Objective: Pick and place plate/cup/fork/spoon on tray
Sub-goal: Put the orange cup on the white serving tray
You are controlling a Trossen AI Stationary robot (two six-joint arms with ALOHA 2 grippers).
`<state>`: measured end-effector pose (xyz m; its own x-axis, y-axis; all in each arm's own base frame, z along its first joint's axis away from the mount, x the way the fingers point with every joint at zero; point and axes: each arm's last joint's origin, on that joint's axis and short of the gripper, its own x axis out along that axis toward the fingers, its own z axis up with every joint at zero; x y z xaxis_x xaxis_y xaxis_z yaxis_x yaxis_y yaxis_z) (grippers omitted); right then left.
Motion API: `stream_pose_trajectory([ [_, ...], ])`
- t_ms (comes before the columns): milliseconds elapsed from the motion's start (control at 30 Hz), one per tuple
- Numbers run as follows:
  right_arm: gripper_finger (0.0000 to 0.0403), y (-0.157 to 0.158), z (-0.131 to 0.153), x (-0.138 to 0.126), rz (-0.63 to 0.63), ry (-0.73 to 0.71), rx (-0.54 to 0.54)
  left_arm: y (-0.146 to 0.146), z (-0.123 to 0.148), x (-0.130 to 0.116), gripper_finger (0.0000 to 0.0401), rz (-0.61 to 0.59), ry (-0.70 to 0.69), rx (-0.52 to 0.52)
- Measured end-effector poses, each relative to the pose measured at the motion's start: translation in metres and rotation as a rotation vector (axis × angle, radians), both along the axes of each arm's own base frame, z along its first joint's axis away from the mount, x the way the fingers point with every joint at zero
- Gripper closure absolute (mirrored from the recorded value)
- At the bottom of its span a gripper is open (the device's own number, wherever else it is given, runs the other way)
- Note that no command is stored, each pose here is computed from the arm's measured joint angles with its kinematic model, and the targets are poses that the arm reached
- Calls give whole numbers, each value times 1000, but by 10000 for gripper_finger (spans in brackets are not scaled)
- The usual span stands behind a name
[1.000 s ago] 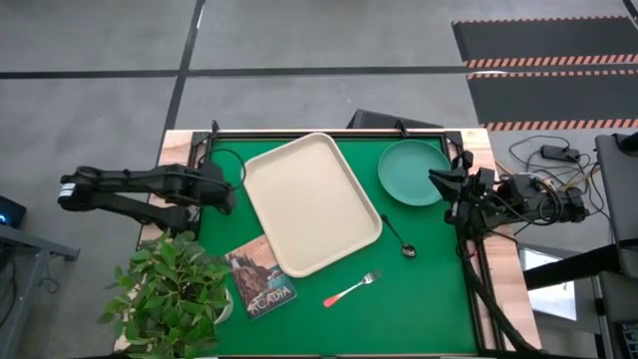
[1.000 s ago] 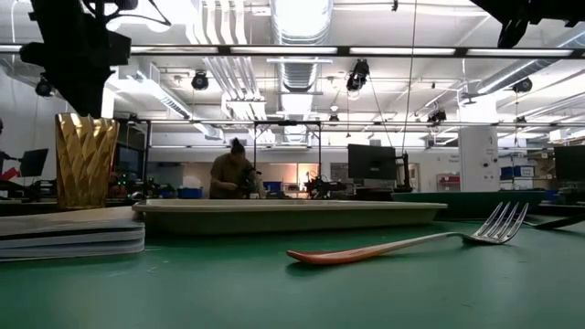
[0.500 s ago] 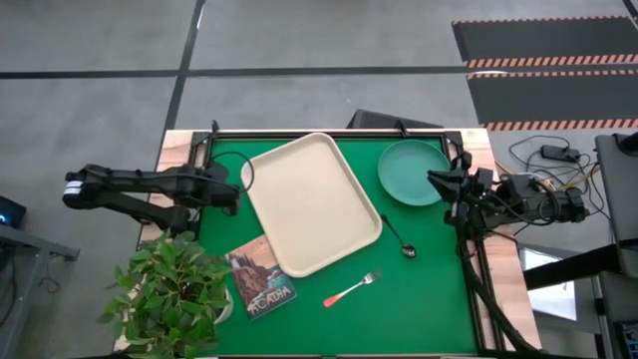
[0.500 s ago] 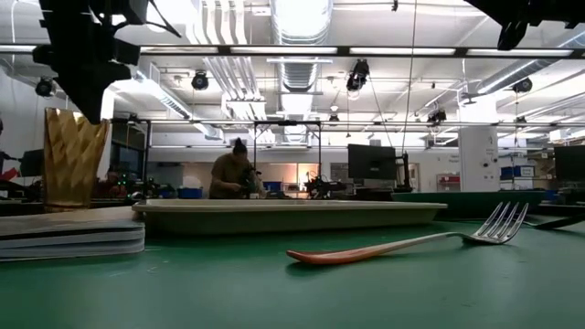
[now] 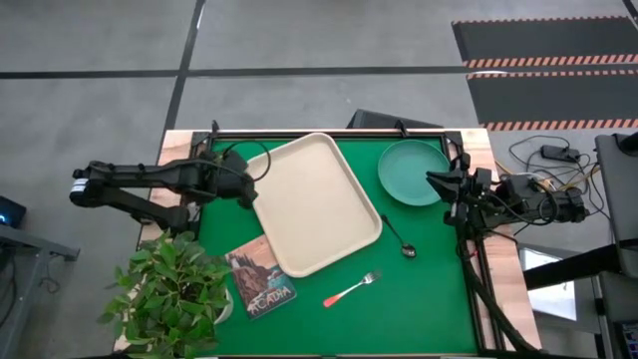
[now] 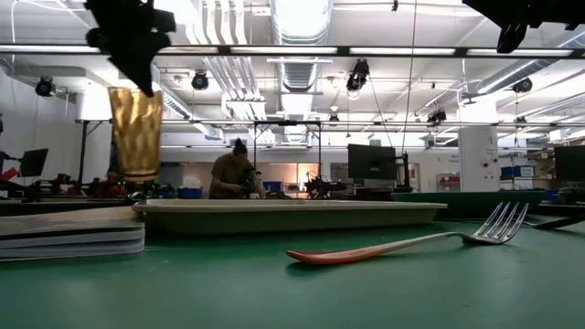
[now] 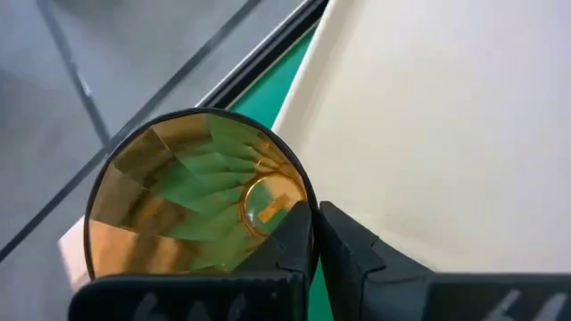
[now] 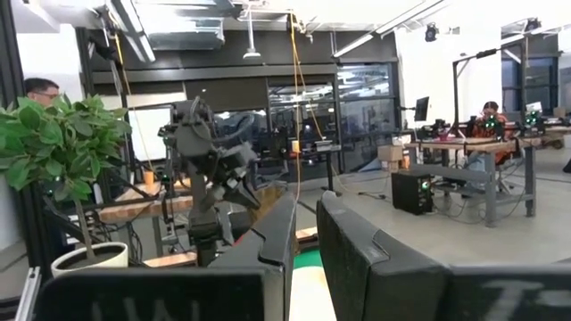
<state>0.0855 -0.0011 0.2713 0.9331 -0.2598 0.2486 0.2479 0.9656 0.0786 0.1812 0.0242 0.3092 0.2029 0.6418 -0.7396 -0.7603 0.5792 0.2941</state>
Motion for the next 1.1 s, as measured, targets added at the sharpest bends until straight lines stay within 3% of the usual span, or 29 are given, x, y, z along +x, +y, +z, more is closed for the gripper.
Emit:
stream_pose_trajectory([
  [767, 364, 0, -1, 0, 5, 8, 18, 31, -18, 55, 401, 111, -122, -31],
  [1100, 364, 0, -3, 1, 6, 30, 20, 35, -30, 59, 401, 128, -146, -143],
])
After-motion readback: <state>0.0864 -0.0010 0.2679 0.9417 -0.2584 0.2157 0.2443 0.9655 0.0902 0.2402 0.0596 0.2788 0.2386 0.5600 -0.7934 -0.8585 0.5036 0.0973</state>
